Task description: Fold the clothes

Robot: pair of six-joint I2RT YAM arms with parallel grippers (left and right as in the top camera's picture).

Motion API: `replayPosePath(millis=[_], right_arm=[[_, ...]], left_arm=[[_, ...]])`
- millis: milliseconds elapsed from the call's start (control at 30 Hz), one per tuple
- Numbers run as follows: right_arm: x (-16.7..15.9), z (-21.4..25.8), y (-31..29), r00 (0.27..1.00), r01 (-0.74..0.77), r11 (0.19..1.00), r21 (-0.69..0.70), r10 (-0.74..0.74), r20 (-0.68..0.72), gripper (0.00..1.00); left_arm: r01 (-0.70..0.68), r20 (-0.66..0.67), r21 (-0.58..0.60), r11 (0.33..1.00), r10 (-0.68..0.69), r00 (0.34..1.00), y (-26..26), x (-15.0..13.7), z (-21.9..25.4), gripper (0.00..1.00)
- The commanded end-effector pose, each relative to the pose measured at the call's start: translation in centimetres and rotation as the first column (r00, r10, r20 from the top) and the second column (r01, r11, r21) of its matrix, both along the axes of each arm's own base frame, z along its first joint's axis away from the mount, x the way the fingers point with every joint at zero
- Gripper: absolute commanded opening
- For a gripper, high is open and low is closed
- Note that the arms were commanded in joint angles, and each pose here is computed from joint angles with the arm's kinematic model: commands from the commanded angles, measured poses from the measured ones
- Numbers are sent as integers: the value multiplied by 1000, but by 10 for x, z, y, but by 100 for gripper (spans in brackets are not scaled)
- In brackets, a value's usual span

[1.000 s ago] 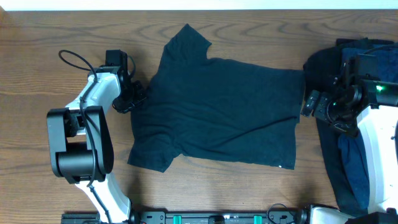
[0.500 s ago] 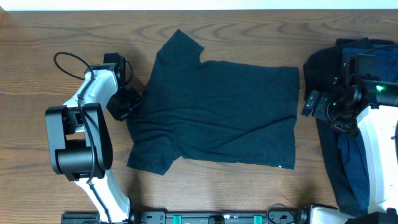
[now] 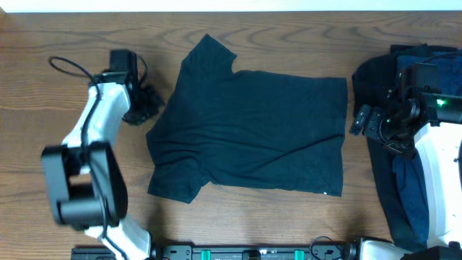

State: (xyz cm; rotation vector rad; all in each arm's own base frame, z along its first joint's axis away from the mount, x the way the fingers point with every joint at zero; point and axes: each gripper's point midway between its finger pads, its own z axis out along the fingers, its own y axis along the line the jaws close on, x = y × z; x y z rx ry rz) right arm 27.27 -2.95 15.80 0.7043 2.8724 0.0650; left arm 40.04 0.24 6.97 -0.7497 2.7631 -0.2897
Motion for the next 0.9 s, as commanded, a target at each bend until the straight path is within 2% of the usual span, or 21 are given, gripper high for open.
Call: replayPosePath(millis=[0,100,200,333,400,467,500,533,600,867], right_arm=[[0,2,-4,1000,-2,1000,-17,2,3,99],[0,2,-4,1000,-2,1000,-17,2,3,99],[0,2,-4,1000,-2,1000,-17,2,3,99],[0,2,-4,1000,-2,1000,-17,2,3,99],[0,2,-4,1000,-2,1000,-17,2,3,99],[0,2,-4,1000,-2,1000,-17,2,3,99],[0,2,-4,1000,-2,1000,-17,2,3,99],[0,2,-4,1000,-2,1000,-17,2,3,99],[0,2,-4,1000,-2,1000,-17,2,3,99],[0,2,-4,1000,-2,1000,-17,2,3,99]], left_arm=[[130,160,-12,991,-127,979,-23,21,49,6],[155,199,-3,988,-151,968,-32,34,54,6],[153,184,9,988,-152,971,-31,40,39,6],[85,86,135,987,-97,992,0,37,7,6],[105,61,122,987,-113,992,2,34,-2,17],[164,58,67,984,-168,984,-5,33,-8,42],[217,66,21,976,-218,974,-13,33,-11,52],[266,81,-21,964,-263,961,-20,32,-12,56],[322,94,-89,943,-314,945,-28,30,-16,58],[283,-1,-152,947,-287,958,-19,20,-58,59]])
